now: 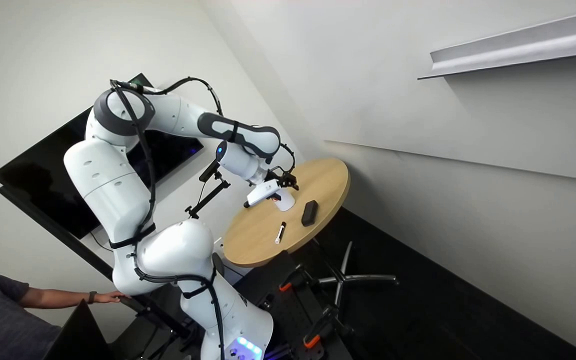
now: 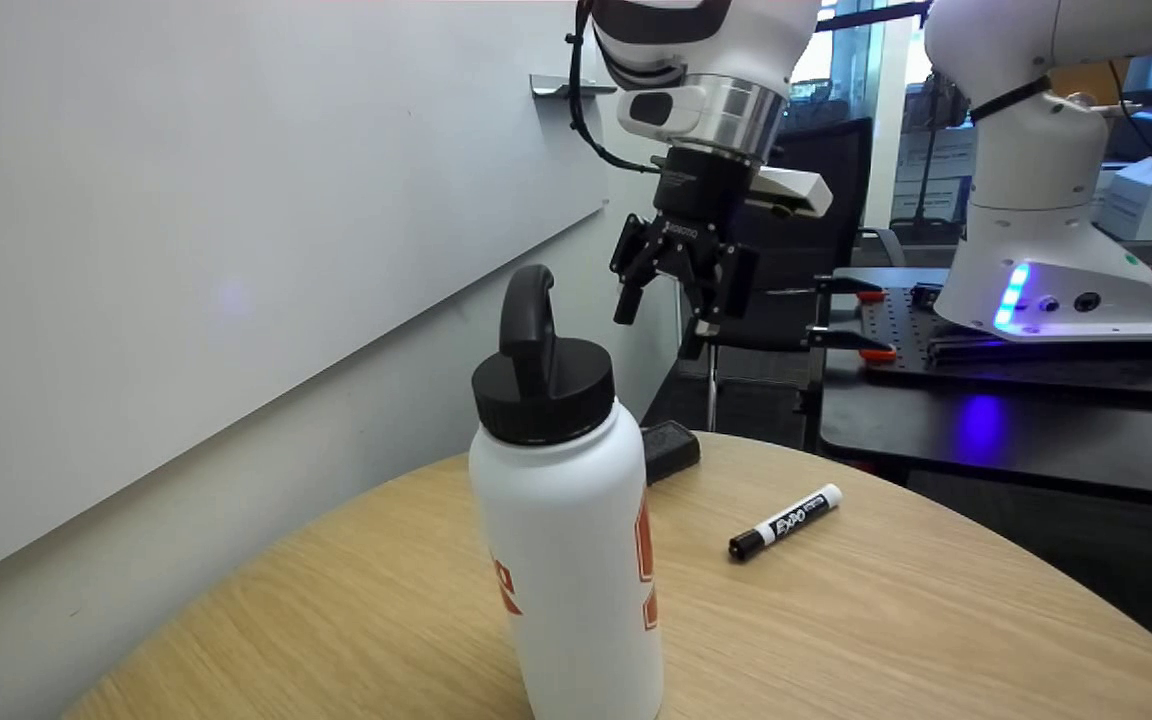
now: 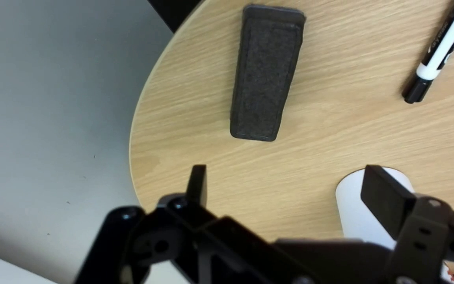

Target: Pick up the duster and rub the white board

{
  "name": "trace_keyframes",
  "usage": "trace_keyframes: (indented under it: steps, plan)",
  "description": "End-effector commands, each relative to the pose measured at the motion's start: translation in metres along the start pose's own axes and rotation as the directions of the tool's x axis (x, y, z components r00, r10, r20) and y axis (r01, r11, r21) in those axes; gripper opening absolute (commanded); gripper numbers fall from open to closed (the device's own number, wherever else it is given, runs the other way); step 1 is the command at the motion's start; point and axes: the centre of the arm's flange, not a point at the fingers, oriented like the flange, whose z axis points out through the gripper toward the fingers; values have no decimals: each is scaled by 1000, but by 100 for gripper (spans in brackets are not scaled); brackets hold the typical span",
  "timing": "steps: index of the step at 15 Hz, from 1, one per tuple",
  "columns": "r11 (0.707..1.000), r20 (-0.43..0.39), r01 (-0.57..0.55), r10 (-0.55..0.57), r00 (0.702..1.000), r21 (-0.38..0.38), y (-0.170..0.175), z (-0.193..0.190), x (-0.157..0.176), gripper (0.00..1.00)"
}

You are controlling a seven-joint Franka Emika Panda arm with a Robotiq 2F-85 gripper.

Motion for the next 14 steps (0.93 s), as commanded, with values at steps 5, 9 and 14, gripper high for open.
trace_keyframes:
  steps: [5,9,14]
  plan:
    - [986,-54,162,-164,985,-41,8,-33,43,100]
    - [976,-14,211,-212,977,-59,14,-42,61,100]
    - [975,-21,216,-217,976,-61,3,-2,23,100]
